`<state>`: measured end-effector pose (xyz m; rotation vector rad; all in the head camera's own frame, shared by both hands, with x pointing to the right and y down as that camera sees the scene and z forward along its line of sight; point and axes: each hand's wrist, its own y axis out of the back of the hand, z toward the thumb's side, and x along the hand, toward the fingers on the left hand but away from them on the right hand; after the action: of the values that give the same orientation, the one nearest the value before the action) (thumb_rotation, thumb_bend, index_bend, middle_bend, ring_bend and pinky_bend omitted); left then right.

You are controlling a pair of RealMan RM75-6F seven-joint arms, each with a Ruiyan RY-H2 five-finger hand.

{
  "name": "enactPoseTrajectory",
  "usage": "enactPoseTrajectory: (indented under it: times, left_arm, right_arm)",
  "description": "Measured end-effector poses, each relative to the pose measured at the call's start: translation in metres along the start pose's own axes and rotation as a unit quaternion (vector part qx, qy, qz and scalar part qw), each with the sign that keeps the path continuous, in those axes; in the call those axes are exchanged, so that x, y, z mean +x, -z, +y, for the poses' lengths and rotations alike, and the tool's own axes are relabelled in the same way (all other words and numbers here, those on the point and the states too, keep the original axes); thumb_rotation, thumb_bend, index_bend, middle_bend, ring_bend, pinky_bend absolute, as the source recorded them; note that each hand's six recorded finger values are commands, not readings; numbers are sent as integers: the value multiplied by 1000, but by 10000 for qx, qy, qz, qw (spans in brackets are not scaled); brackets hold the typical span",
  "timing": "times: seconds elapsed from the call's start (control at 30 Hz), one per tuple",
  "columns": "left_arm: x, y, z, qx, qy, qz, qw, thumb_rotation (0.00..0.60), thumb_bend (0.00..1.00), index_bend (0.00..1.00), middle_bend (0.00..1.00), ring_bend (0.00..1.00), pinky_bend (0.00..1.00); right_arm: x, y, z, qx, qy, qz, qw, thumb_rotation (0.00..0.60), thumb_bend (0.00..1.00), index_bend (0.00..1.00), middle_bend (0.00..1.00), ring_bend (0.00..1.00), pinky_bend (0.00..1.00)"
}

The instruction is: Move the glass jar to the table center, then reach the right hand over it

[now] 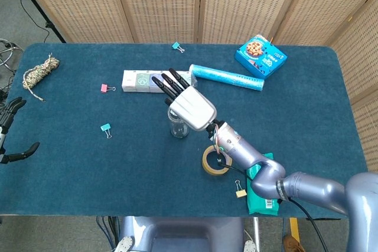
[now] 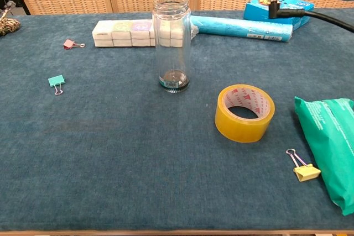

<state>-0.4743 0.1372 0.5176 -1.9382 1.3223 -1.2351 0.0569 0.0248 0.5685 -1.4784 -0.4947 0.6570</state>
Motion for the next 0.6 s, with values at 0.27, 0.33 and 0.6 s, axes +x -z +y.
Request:
enactPoseTrajectory:
  times: [0.27, 0.33, 0.6]
  left_arm:
    - [0, 1, 1, -11, 9, -3, 10000, 600, 277, 0, 0, 0, 0]
    - [0, 1, 1, -21, 10, -6, 10000, 600, 277, 0, 0, 0, 0]
    - [0, 1, 2, -31, 5, -9, 10000, 600, 278, 0, 0, 0, 0]
  right_arm:
    - [0, -1, -6, 56, -42, 7, 10000, 600, 531, 611, 0, 0, 0]
    - [0, -2, -7, 62, -43, 17, 10000, 600, 531, 611, 0, 0, 0]
    - [1, -4, -9, 36, -81, 65, 9999, 600, 530, 476, 0, 0, 0]
